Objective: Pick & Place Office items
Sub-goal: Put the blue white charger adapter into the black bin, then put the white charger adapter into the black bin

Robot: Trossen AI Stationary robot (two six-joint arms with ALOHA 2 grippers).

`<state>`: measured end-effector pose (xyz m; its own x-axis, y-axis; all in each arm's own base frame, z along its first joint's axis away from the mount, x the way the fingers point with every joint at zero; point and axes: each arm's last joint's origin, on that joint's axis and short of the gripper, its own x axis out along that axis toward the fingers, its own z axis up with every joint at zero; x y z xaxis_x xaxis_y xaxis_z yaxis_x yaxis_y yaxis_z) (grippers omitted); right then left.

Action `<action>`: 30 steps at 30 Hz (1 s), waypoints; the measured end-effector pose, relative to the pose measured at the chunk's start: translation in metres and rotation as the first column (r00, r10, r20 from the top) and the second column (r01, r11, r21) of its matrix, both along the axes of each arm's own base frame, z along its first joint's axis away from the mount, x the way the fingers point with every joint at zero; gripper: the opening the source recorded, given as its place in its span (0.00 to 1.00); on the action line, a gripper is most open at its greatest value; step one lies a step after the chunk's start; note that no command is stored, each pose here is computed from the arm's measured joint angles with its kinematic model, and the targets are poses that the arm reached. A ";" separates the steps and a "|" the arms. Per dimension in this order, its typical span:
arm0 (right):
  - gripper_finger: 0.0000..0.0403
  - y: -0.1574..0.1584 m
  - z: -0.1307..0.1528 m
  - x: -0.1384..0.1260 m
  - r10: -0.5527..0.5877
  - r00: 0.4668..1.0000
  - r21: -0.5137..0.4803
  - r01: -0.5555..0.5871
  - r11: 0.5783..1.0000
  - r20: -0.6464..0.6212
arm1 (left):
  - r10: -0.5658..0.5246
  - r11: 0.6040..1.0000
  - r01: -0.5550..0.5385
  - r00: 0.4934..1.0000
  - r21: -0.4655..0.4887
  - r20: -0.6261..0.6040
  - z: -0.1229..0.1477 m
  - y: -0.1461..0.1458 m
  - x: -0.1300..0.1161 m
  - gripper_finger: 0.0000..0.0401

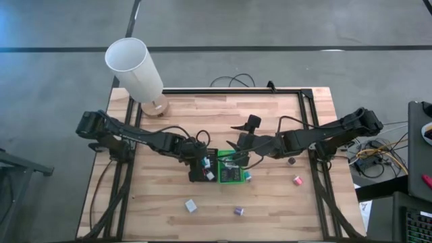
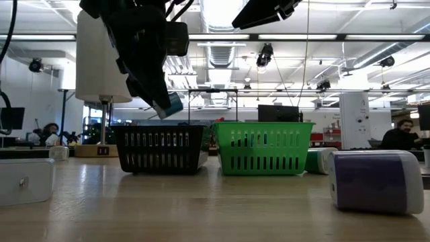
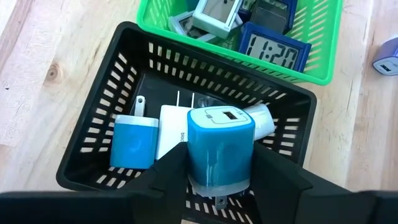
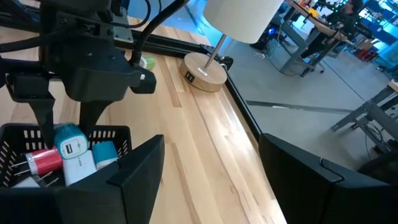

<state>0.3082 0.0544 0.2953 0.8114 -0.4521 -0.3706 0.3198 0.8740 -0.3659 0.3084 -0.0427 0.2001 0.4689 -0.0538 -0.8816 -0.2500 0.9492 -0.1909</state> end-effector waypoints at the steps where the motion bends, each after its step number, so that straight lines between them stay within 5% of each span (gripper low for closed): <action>1: 0.65 0.000 0.000 0.000 0.000 1.000 0.000 0.000 1.000 0.000 | 0.000 1.000 0.000 1.000 0.000 0.000 0.000 0.000 0.000 0.38; 24: 0.65 0.000 0.000 0.000 0.000 1.000 0.001 0.000 1.000 0.003 | -0.029 0.995 0.031 0.999 -0.093 0.016 0.001 -0.003 0.002 0.52; 30: 0.65 0.002 -0.004 -0.001 0.065 0.998 0.087 -0.063 0.994 -0.019 | -0.047 0.994 0.049 0.999 -0.097 0.019 0.002 -0.005 0.002 0.53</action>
<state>0.3075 0.0567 0.2910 0.8292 -0.3649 -0.4235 0.2550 0.9211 -0.2943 0.3103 -0.0474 0.2016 0.4780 -0.1616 -0.8634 -0.2010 0.9367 -0.2866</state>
